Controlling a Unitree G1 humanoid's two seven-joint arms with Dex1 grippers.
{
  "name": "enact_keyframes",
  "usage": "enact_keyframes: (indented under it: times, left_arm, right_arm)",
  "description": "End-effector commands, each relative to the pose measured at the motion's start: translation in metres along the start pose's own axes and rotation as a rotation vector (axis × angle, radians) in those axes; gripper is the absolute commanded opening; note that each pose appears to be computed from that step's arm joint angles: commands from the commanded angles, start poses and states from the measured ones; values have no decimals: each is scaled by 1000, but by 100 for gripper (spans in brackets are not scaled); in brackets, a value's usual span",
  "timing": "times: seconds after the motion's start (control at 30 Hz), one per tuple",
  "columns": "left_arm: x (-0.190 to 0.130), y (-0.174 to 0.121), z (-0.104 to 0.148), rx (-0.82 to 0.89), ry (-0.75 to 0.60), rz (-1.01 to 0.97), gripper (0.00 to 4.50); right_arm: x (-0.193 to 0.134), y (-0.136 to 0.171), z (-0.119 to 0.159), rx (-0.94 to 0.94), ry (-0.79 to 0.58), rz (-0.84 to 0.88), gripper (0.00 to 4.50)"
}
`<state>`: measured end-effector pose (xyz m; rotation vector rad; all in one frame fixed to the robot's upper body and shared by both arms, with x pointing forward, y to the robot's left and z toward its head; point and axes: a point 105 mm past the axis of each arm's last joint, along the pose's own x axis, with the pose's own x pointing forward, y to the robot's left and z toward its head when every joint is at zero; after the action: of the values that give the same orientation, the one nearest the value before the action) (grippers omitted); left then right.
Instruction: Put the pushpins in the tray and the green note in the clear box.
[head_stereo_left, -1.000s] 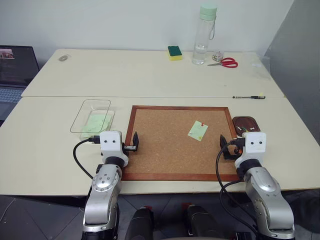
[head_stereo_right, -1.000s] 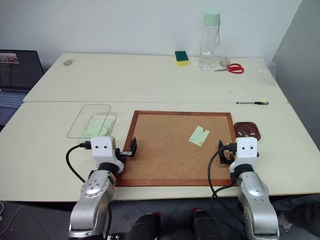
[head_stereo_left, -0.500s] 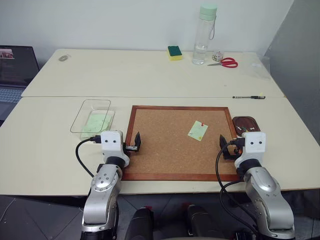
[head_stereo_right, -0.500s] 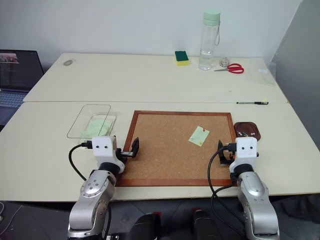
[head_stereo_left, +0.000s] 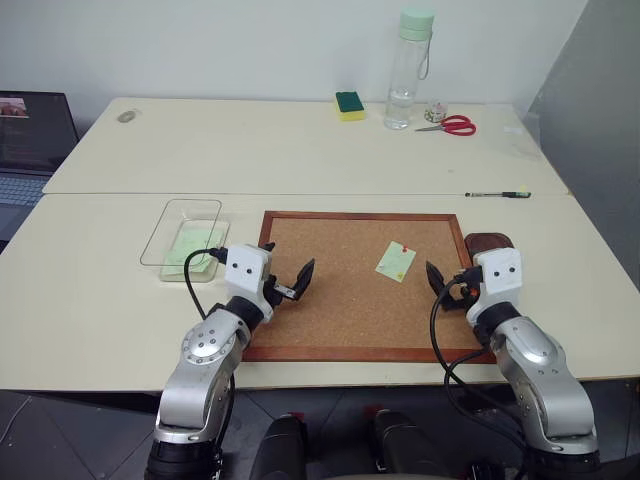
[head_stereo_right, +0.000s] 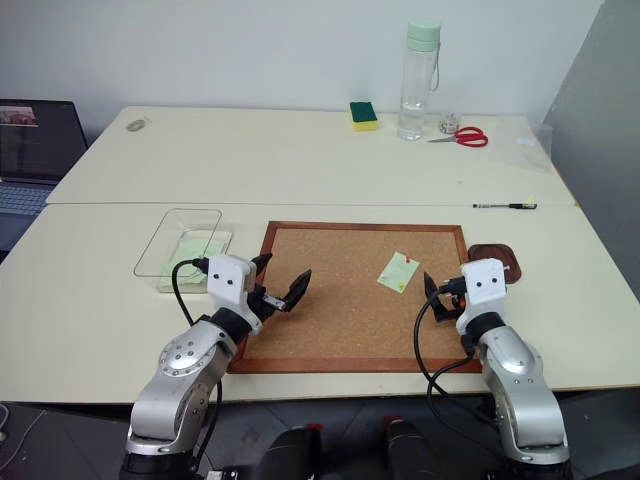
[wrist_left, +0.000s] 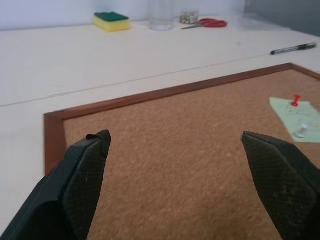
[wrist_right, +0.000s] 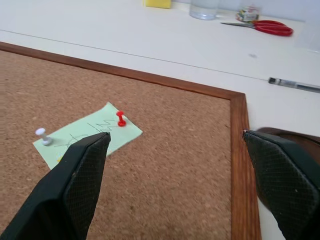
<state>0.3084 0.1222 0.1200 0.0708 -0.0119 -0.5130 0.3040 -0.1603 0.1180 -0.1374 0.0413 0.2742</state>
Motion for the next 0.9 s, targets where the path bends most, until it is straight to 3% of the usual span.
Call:
enact_keyframes:
  times: [0.03, 0.4, 0.6, 0.9]
  left_arm:
    - [5, -18, 9, 5, -28, -147, 344]
    - [10, -58, -4, 71, 50, -506, 125]
    - [20, -57, -14, 80, 69, -540, 3]
    - [29, -50, -26, 102, 107, -524, 1]
  right_arm:
    - [6, 8, 13, -13, -51, 80, 450]
    - [33, 23, 16, -35, -54, 272, 450]
    - [43, 27, 12, -32, -51, 301, 450]
    - [54, 24, 13, -23, -65, 279, 450]
